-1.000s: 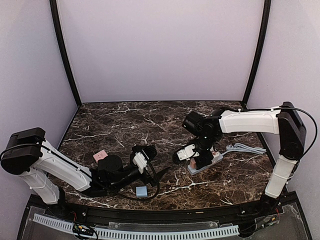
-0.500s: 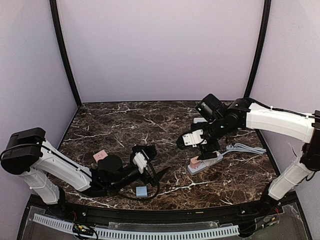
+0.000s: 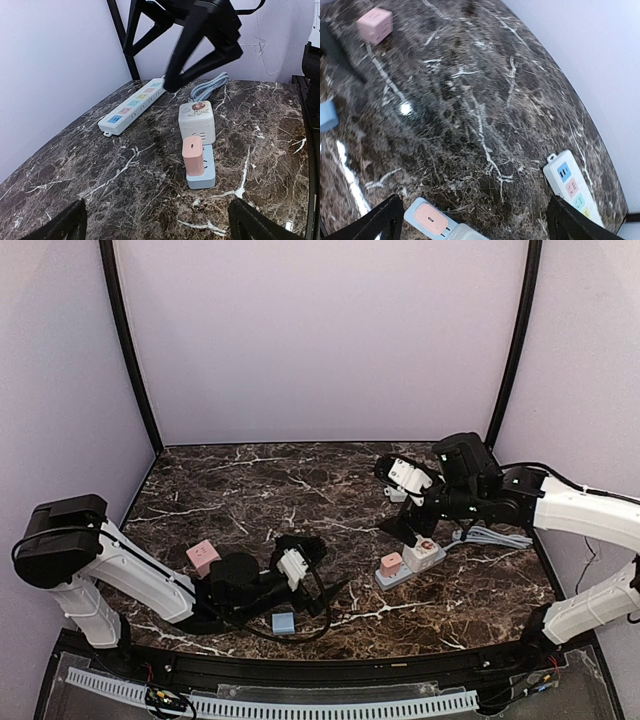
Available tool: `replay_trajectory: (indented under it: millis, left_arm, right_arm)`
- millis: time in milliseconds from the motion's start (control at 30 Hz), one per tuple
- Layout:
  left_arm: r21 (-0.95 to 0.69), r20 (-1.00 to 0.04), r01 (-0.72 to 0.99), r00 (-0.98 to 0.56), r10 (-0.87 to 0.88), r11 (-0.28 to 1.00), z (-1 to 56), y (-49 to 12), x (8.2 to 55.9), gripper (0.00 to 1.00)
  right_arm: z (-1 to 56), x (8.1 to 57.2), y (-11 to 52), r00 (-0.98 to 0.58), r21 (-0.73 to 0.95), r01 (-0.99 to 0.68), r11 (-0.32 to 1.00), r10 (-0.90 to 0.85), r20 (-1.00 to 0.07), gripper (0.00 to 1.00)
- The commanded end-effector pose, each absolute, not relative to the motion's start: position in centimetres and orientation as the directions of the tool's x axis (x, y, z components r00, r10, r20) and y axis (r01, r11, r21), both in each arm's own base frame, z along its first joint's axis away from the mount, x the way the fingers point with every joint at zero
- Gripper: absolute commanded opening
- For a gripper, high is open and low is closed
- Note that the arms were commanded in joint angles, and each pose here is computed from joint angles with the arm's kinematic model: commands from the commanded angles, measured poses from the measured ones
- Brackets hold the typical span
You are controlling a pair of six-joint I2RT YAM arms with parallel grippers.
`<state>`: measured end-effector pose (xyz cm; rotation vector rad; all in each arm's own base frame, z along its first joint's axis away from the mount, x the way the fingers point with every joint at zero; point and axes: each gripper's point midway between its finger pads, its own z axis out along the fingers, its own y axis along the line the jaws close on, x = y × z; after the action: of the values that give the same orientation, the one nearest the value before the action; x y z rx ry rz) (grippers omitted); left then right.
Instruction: Insert the plug
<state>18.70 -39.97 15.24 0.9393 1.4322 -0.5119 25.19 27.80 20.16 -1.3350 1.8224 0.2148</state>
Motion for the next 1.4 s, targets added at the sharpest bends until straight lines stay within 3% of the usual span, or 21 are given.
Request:
replay_trajectory:
  millis: [0,167,433,767,1367]
  left_arm:
    - [0.21,-0.966,0.829,0.095,0.24,0.518,14.6,-41.8,18.1,0.99]
    - [0.21,-0.948,0.856,0.06,0.313,0.472,12.7,-43.9,18.1,0.99]
    - [0.245,-0.891,0.871,0.029,0.452,0.425,9.7,-46.9,19.4,0.99]
    - [0.1,-0.852,0.945,-0.08,0.518,0.311,6.8,-48.7,21.7,0.99]
    - [0.047,-0.813,0.965,-0.113,0.571,0.258,4.5,-52.4,24.2,0.99]
  right_arm:
    - [22.2,29.5,25.6,-0.356,-0.146,-0.603,0.784,-0.429,-0.83,0.99]
    - [22.2,30.8,23.0,-0.432,-0.074,-0.424,0.903,-0.273,-0.859,0.99]
    - [24.9,30.8,19.8,-0.374,0.112,-0.271,0.956,0.002,-0.927,0.99]
    - [25.6,28.7,17.8,-0.326,0.158,-0.277,0.948,0.062,-0.944,0.99]
    - [28.0,26.6,15.9,-0.236,0.203,-0.301,0.932,0.134,-0.963,0.99]
